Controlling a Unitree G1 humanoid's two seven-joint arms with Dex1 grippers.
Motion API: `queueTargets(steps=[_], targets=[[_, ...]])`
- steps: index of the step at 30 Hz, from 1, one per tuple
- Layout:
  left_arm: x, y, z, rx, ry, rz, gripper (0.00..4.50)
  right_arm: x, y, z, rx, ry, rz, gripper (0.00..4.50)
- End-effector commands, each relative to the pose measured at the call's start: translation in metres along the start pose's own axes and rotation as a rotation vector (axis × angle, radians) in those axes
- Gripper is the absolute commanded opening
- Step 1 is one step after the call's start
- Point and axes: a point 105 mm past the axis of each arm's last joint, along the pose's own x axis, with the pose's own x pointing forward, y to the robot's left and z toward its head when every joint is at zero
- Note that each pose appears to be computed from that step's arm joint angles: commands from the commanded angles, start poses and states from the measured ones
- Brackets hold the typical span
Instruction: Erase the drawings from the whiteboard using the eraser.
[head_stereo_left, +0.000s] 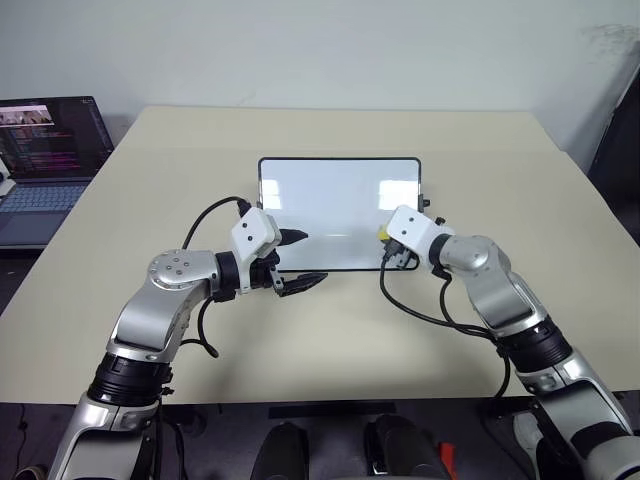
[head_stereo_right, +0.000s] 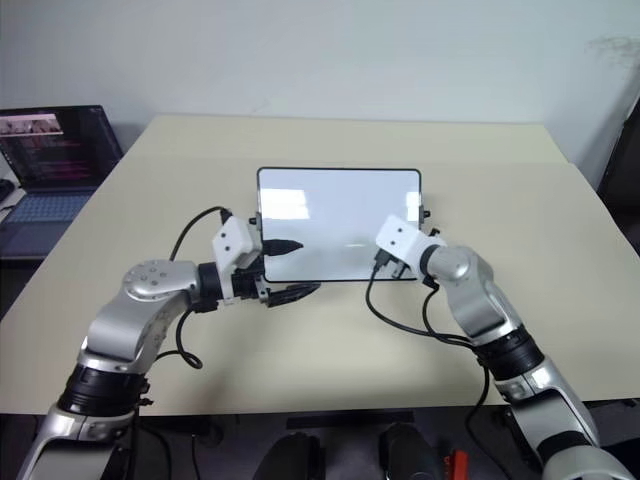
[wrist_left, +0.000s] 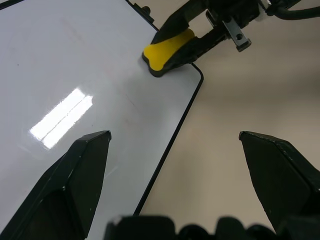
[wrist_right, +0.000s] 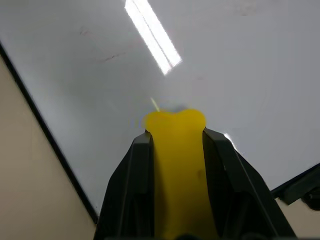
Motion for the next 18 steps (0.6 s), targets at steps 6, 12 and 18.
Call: queueTargets(steps=[6, 12, 18], targets=[[-0.003, 0.002, 0.01, 0.024, -0.03, 0.004, 4.5, 0.001, 0.002, -0.006, 0.026, 0.029, 0.042, 1.0], [-0.01, 0.01, 0.009, 0.032, -0.014, 0.036, 4.5, 0.001, 0.034, 0.001, -0.005, 0.021, 0.203, 1.0], [-0.012, 0.01, 0.008, 0.032, -0.004, 0.038, 4.5, 0.014, -0.021, 0.04, -0.129, -0.111, -0.125, 1.0]])
